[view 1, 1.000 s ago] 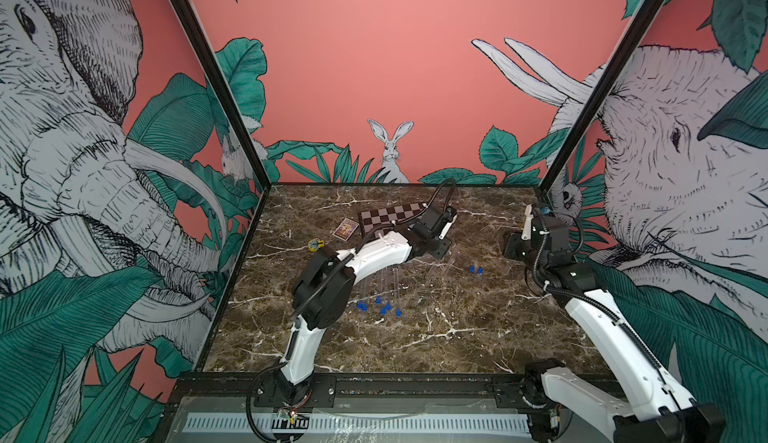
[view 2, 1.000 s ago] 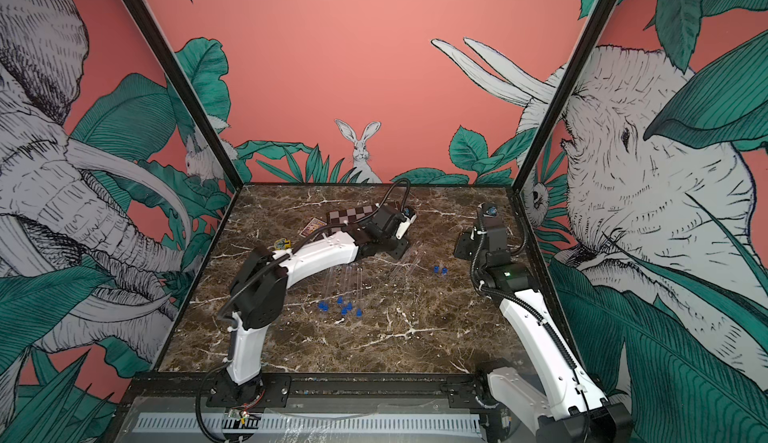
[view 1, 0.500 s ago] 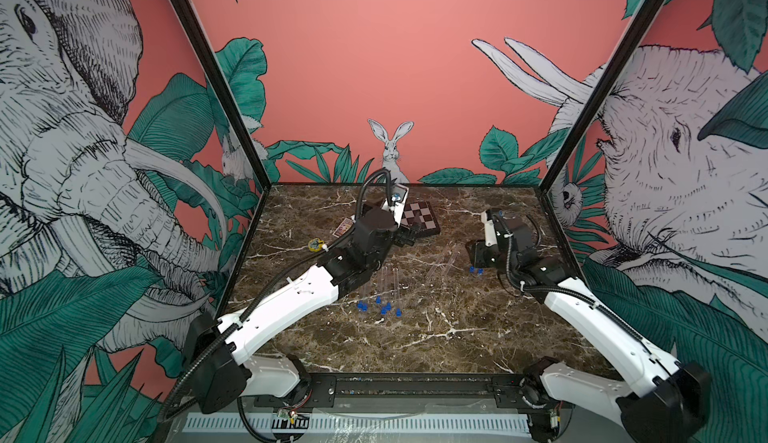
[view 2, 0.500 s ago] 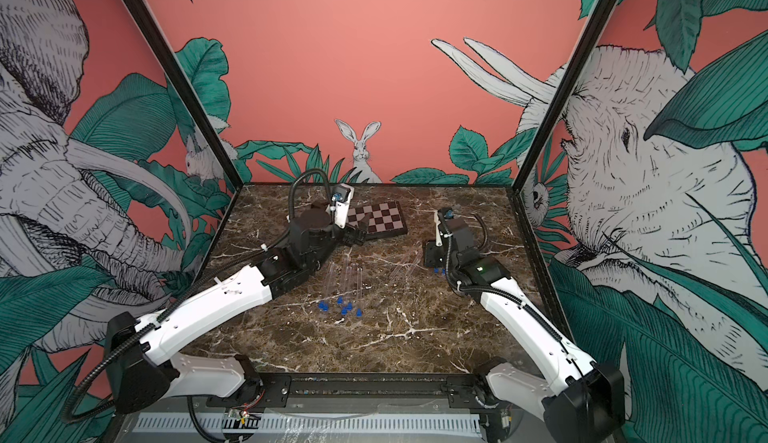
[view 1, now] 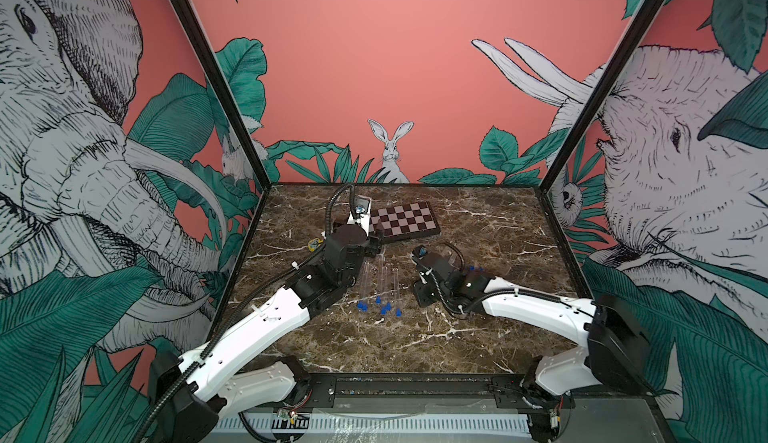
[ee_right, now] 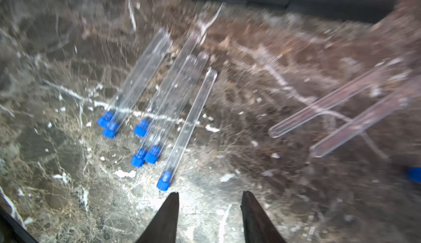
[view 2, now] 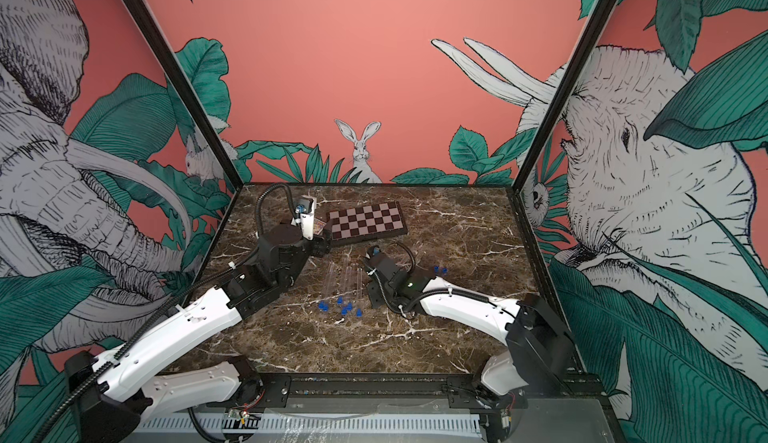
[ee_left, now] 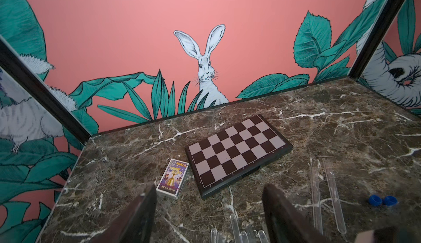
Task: Remove stoppers from test tubes
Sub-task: Pick up the test tube at the center of the board.
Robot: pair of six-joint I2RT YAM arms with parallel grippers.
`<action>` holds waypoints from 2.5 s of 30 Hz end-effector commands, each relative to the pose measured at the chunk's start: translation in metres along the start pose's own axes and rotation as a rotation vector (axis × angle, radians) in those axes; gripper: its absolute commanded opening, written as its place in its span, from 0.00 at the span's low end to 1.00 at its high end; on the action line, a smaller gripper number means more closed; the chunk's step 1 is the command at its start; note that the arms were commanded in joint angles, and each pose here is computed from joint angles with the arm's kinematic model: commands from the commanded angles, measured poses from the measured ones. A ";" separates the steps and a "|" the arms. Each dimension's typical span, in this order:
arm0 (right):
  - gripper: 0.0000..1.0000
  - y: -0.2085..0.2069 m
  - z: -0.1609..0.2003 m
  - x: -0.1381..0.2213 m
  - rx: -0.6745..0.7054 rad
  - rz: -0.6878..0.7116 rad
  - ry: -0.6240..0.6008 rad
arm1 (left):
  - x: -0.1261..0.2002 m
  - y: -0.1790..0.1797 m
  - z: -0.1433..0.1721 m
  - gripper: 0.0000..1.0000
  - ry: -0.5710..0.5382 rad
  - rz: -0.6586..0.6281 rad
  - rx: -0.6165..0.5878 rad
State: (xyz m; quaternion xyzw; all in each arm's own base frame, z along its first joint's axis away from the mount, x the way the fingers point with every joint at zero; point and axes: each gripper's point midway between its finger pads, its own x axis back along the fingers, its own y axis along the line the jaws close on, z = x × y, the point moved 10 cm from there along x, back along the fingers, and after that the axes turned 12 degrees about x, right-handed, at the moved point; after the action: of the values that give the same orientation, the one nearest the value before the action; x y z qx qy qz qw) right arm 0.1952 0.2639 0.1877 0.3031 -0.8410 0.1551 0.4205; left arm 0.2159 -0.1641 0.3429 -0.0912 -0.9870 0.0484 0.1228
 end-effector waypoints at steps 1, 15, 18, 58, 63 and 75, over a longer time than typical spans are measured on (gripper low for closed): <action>0.45 0.013 -0.014 -0.007 -0.011 0.006 -0.020 | 0.005 0.014 0.009 0.74 0.043 -0.022 0.069; 0.41 0.032 -0.022 -0.055 0.035 0.099 0.166 | 0.018 0.026 0.012 0.72 0.063 -0.043 0.068; 0.38 0.034 -0.022 -0.063 0.040 0.110 0.207 | 0.019 0.027 0.012 0.71 0.060 -0.044 0.071; 0.13 -0.007 -0.021 -0.064 -0.079 0.084 0.258 | 0.017 0.023 0.005 0.76 0.054 -0.012 0.080; 0.13 -0.033 -0.039 -0.023 -0.102 0.059 0.136 | 0.011 0.015 0.004 0.77 0.066 0.048 0.075; 0.14 -0.102 -0.057 0.096 -0.141 -0.101 -0.353 | -0.046 -0.058 0.033 0.83 0.104 0.708 0.379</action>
State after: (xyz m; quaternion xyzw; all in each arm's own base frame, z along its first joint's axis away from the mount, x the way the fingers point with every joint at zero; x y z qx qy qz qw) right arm 0.2540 0.1772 0.2922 0.2855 -0.9001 0.0181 0.3287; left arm 0.2375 -0.2124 0.2965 -0.2993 -0.9184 0.1660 0.1986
